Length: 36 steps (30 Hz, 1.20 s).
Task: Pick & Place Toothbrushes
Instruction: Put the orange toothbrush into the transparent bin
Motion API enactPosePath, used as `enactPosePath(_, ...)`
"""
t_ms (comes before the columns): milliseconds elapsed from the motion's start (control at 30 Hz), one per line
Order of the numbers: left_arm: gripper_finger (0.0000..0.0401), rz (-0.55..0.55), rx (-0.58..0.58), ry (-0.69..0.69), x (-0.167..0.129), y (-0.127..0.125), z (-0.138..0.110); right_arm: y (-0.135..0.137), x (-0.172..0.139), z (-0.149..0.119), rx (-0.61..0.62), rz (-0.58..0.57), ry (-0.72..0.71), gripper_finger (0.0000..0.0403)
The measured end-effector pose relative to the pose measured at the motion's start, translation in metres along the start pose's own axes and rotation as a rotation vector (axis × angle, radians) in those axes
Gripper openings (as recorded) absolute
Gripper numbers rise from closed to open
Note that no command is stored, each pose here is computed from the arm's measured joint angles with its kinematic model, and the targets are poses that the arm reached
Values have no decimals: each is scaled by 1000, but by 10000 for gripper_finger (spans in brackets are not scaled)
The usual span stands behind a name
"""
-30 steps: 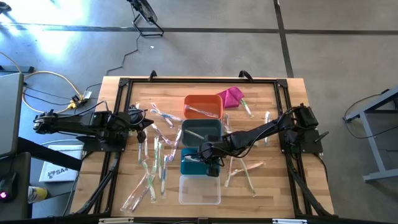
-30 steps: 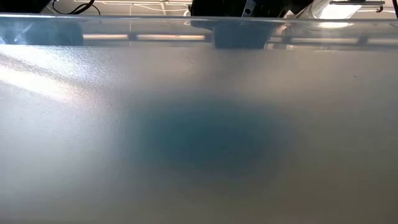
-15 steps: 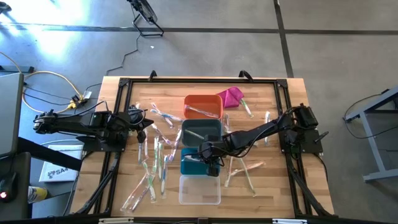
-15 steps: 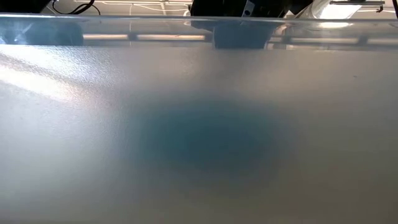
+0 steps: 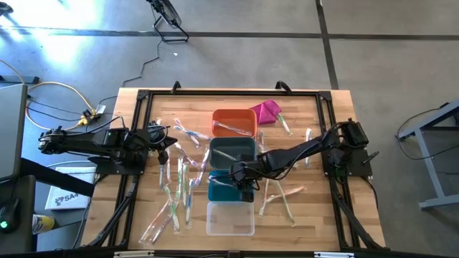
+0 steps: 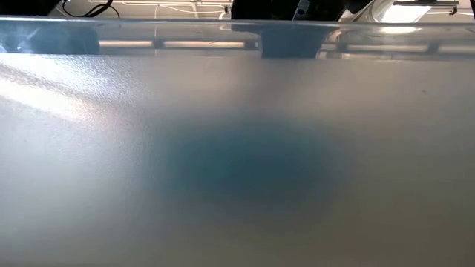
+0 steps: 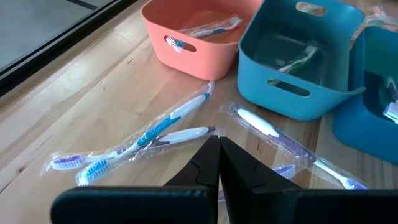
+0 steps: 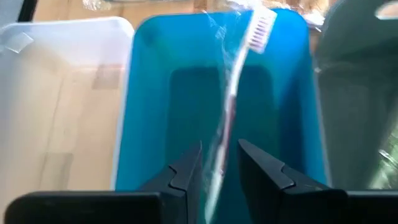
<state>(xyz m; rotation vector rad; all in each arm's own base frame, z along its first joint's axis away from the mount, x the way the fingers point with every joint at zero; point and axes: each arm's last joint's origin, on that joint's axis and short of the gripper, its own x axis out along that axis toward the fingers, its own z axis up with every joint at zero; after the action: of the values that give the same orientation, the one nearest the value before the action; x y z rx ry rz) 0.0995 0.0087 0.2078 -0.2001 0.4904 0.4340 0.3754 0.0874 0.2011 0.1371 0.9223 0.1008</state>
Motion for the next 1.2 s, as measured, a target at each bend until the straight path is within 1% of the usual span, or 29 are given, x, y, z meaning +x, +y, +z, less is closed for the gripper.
enactPosePath(167, 6, 0, 0, 0, 0, 0, 0, -10, -21, 1, 22, -28, 32, 75)
enactPosePath(300, 6, 0, 0, 0, 0, 0, 0, -17, -38, 4, 38, -40, 25, 66)
enactPosePath(533, 6, 0, 1, 1, 0, 0, 0, -29, -60, 8, 68, -61, 15, 62)
enactPosePath(967, 6, 1, 1, 1, 0, 0, 0, -53, -62, 12, 124, -101, -6, 61)
enactPosePath(1200, 6, 0, 1, 1, 0, 0, 0, -57, -63, 14, 144, -106, -18, 61)
